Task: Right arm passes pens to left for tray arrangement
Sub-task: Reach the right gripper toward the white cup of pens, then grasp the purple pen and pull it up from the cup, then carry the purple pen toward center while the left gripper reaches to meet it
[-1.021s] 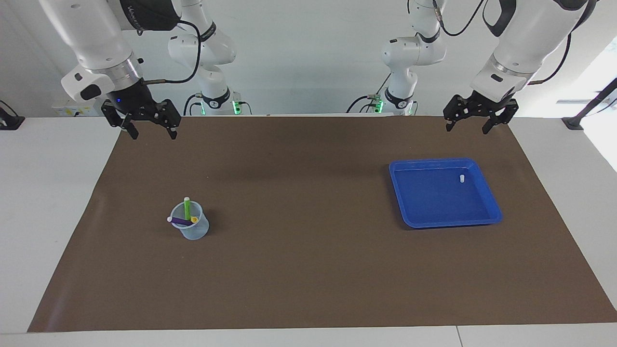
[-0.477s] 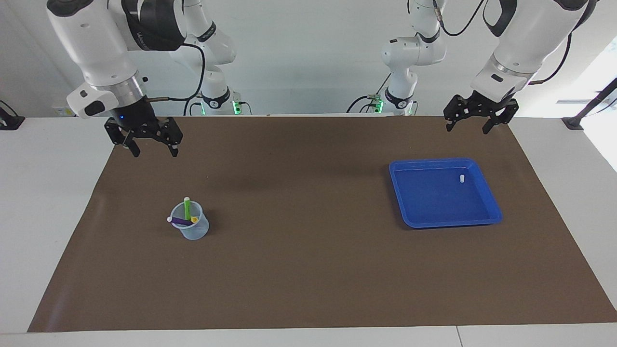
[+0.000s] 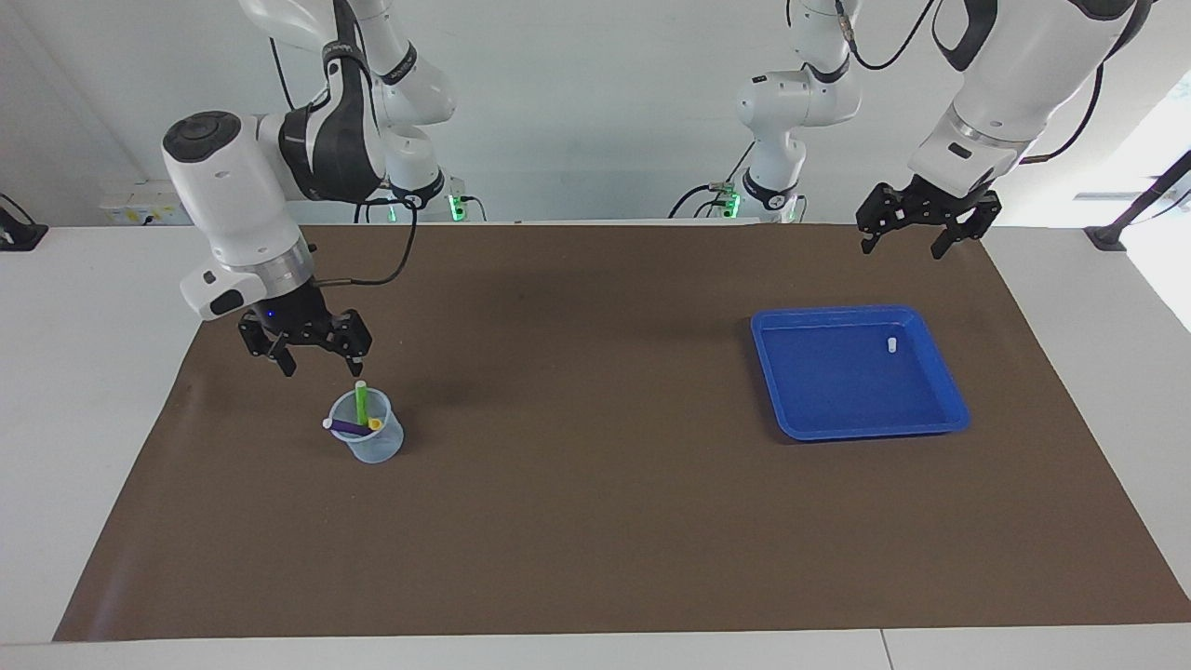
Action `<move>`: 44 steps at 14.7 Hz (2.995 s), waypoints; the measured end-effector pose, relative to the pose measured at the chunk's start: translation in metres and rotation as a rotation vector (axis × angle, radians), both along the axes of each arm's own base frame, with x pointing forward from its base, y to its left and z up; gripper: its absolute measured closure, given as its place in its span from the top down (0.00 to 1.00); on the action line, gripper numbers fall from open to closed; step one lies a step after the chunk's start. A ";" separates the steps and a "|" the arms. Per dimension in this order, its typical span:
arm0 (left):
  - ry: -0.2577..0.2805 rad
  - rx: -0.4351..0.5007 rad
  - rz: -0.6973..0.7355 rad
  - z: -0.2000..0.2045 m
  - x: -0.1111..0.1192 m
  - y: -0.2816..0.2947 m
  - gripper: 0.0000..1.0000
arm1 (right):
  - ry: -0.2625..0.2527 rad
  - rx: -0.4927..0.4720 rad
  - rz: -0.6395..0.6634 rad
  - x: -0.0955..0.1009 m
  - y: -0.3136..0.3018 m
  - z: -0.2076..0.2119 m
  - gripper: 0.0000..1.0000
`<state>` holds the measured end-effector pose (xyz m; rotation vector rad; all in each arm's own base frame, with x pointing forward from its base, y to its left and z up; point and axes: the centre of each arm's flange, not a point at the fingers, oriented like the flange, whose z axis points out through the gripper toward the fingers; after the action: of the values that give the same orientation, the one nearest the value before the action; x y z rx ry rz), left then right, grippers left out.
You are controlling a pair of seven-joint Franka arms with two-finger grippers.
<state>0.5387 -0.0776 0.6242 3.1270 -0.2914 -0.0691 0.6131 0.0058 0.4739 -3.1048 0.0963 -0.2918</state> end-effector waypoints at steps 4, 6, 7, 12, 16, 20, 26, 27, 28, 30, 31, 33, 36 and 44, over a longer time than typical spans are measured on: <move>0.000 0.000 0.000 0.000 0.000 0.000 1.00 | -0.035 0.030 -0.155 0.014 -0.016 -0.036 0.95; 0.000 0.000 0.000 0.000 0.000 0.000 1.00 | -0.044 0.054 -0.253 0.014 -0.019 -0.051 0.95; 0.000 0.000 0.000 0.000 0.000 0.000 1.00 | -0.048 0.072 -0.299 0.014 -0.020 -0.059 0.93; 0.000 0.000 0.001 0.000 0.000 0.000 1.00 | -0.040 0.153 -0.477 0.012 -0.024 -0.087 0.81; 0.000 0.000 0.001 0.000 0.000 0.000 1.00 | -0.039 0.187 -0.533 0.013 -0.025 -0.089 0.52; 0.001 0.000 0.000 0.000 0.000 0.000 1.00 | -0.040 0.189 -0.537 0.013 -0.026 -0.088 0.17; 0.002 0.000 -0.001 -0.001 0.000 0.000 1.00 | -0.061 0.196 -0.532 0.015 -0.025 -0.065 0.17; 0.002 0.000 -0.001 -0.001 0.000 0.000 1.00 | -0.063 0.198 -0.529 0.014 -0.024 -0.052 0.17; 0.002 0.000 0.000 -0.001 0.000 0.000 1.00 | -0.063 0.200 -0.525 0.012 -0.024 -0.036 0.17; 0.002 0.000 0.000 -0.001 0.000 0.000 1.00 | -0.066 0.205 -0.515 0.005 -0.022 0.000 0.17; 0.002 0.000 0.000 -0.001 0.000 0.000 1.00 | -0.069 0.208 -0.510 0.001 -0.021 0.020 0.17; 0.002 0.000 0.000 -0.001 0.000 0.000 1.00 | -0.069 0.212 -0.496 -0.008 -0.017 0.058 0.17; 0.007 -0.031 0.010 0.000 -0.001 -0.003 1.00 | -0.068 0.217 -0.467 -0.016 -0.002 0.088 0.17; 0.130 -0.328 0.667 0.003 0.000 -0.048 1.00 | -0.012 0.501 -0.828 -0.022 0.160 0.092 0.17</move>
<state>0.5383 -0.1255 0.6276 2.7070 0.6648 -0.1951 0.5907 0.1658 0.5656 -2.4038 1.2378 -0.2367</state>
